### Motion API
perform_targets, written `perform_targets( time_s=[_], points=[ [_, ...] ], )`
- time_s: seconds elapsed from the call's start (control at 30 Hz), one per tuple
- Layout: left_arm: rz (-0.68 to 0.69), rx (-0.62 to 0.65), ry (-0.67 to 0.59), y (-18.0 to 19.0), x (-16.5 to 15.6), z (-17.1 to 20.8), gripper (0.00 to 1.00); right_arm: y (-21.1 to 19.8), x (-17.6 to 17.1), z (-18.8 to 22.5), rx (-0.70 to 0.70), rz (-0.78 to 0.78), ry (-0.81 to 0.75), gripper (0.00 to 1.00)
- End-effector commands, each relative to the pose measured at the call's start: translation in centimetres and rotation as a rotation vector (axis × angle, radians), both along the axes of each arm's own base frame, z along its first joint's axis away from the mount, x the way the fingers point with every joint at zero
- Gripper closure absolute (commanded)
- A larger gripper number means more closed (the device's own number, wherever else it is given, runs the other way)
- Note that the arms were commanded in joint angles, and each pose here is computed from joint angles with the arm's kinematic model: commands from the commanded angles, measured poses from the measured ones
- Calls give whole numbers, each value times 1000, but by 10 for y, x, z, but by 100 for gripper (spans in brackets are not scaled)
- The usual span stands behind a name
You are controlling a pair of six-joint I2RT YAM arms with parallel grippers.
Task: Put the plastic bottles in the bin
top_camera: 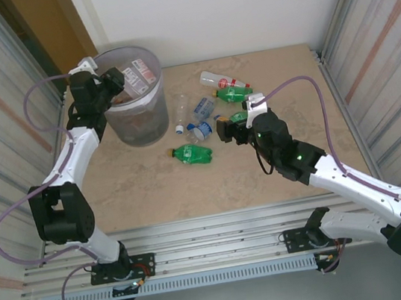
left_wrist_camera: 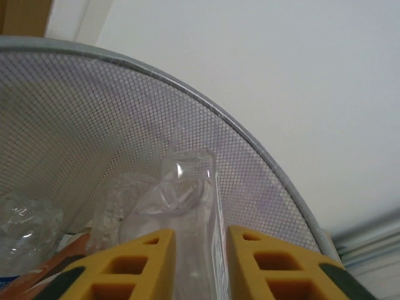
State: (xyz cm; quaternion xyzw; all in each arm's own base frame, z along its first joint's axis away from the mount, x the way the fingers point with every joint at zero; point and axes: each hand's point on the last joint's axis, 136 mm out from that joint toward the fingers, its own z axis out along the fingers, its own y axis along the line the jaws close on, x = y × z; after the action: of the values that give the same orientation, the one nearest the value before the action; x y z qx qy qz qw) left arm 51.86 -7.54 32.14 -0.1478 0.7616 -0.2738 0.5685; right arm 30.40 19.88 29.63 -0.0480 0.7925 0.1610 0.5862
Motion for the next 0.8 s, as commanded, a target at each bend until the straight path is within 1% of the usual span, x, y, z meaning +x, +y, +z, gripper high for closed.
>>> perform_targets(
  time_s=[0.0, 0.13, 0.23, 0.4, 0.5, 0.6, 0.67, 0.77],
  points=[
    [-82, -19, -31, -14, 9, 10, 79, 0, 3, 1, 18, -17, 8, 2],
    [-159, -32, -24, -31, 17, 6, 79, 3, 5, 0, 19, -13, 14, 2],
    [-162, -37, -2, -33, 21, -3, 78, 6, 6, 0, 17, -5, 20, 2],
    [-72, -19, 59, -14, 24, -19, 73, 7, 6, -2, 17, -3, 28, 2],
    [22, -29, 103, 9, 21, -31, 72, 6, 6, -4, 18, -6, 32, 2],
    [103, -36, 123, 29, 16, -38, 69, 6, 7, -6, 14, -8, 38, 2],
    [134, -22, 128, 37, 13, -39, 67, 6, 8, -7, 13, -11, 40, 2],
    [141, 2, 127, 41, 10, -34, 64, 5, 9, -8, 11, -17, 43, 2]
  ],
)
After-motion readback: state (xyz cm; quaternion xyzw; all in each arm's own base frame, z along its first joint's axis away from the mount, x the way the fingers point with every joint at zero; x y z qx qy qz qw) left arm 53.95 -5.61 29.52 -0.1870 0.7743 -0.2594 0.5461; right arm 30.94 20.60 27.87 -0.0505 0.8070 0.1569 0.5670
